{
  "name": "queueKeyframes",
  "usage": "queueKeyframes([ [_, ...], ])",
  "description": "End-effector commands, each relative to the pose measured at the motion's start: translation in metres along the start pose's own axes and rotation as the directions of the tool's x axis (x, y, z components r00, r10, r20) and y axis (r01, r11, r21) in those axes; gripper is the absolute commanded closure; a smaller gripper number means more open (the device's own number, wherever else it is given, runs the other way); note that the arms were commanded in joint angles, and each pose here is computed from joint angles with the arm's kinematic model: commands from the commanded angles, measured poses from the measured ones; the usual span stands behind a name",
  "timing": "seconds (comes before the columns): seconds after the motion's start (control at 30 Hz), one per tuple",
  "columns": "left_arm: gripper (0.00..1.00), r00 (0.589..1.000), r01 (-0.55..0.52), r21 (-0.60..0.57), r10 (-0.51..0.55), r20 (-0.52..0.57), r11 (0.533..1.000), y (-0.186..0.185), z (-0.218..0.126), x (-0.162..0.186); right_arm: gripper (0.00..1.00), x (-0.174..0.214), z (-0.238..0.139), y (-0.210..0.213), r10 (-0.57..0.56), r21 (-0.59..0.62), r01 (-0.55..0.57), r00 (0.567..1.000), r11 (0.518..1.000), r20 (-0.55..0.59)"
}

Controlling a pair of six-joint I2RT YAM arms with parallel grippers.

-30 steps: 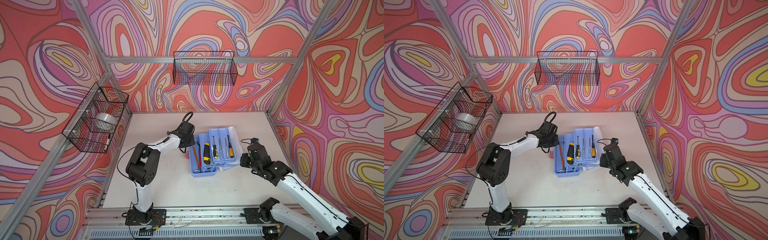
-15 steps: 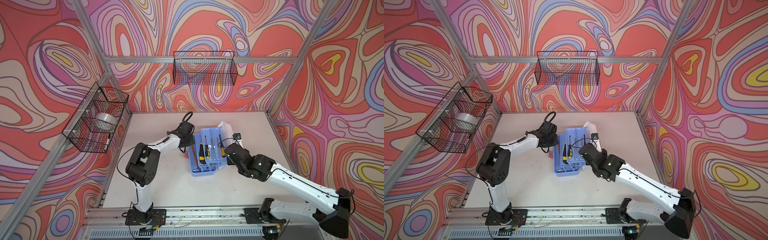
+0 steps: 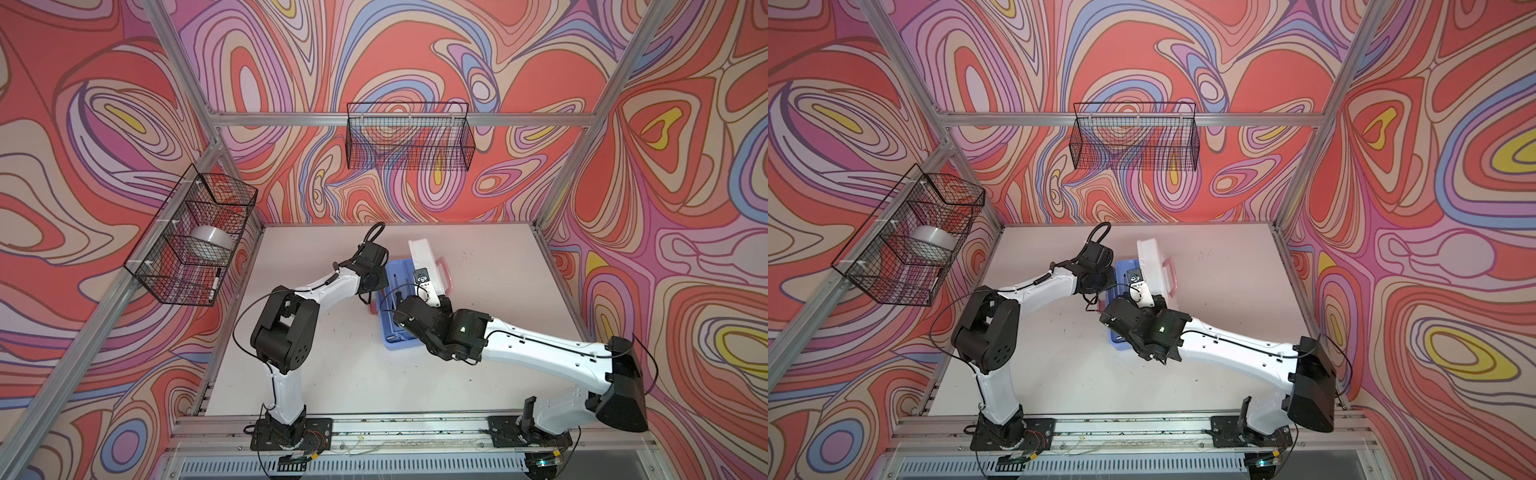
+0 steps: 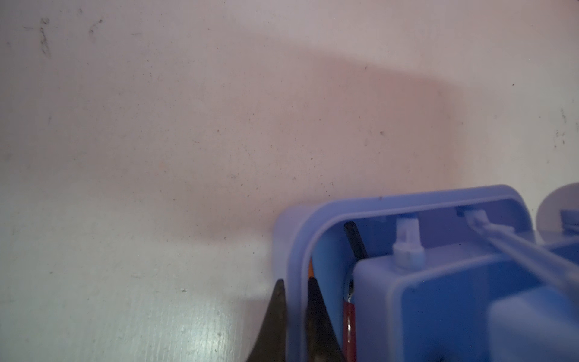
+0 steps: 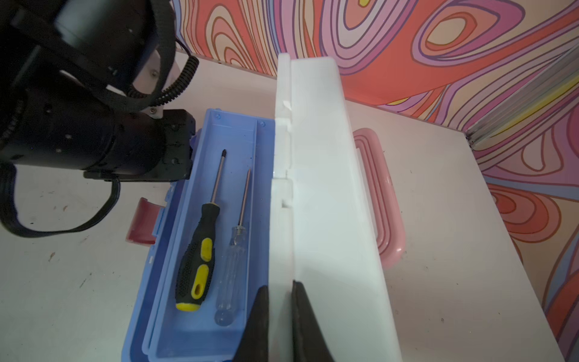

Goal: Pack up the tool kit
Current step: 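Swing the white lid over and down onto the box with the right gripper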

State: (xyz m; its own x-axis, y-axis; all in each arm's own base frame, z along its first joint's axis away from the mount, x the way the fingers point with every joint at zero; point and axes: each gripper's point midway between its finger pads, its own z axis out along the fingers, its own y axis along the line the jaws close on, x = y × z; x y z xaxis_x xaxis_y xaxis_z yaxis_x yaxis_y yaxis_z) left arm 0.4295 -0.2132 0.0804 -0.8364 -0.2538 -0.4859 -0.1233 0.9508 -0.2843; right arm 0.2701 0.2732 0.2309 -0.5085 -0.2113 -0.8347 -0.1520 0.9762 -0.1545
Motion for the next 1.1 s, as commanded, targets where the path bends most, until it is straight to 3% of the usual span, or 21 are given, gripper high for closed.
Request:
queueKeyframes([
  [0.0, 1.00, 0.998, -0.047, 0.141, 0.050, -0.022, 0.989, -0.039, -0.019, 0.005, 1.00, 0.011, -0.006, 0.066, 0.068, -0.273, -0.095, 0.992, 0.957, -0.106],
  [0.17, 1.00, 0.999, -0.044, 0.152, 0.047, -0.020, 0.987, -0.041, -0.020, 0.005, 0.94, 0.013, -0.007, 0.081, 0.074, -0.329, -0.113, 0.989, 0.938, -0.130],
  [0.37, 1.00, 0.999, -0.039, 0.158, 0.043, -0.023, 0.987, -0.042, -0.018, 0.005, 0.69, 0.017, -0.008, 0.094, 0.064, -0.375, -0.115, 0.987, 0.920, -0.146],
  [0.5, 1.00, 0.999, -0.033, 0.157, 0.038, -0.025, 0.987, -0.042, -0.017, 0.006, 0.60, 0.016, -0.011, 0.102, 0.061, -0.418, -0.118, 0.987, 0.901, -0.146],
  [0.67, 1.00, 0.999, -0.035, 0.154, 0.039, -0.024, 0.987, -0.041, -0.018, 0.006, 0.59, 0.005, -0.021, 0.103, 0.083, -0.462, -0.133, 0.988, 0.877, -0.127],
  [1.0, 1.00, 0.997, -0.079, 0.121, 0.078, 0.009, 0.990, -0.037, -0.030, -0.003, 0.59, -0.001, -0.026, 0.083, 0.138, -0.434, -0.164, 0.986, 0.886, -0.090],
  [1.07, 0.91, 0.996, -0.094, 0.104, 0.093, 0.017, 0.990, -0.035, -0.034, -0.006, 0.59, -0.002, -0.027, 0.081, 0.146, -0.433, -0.168, 0.986, 0.885, -0.085],
])
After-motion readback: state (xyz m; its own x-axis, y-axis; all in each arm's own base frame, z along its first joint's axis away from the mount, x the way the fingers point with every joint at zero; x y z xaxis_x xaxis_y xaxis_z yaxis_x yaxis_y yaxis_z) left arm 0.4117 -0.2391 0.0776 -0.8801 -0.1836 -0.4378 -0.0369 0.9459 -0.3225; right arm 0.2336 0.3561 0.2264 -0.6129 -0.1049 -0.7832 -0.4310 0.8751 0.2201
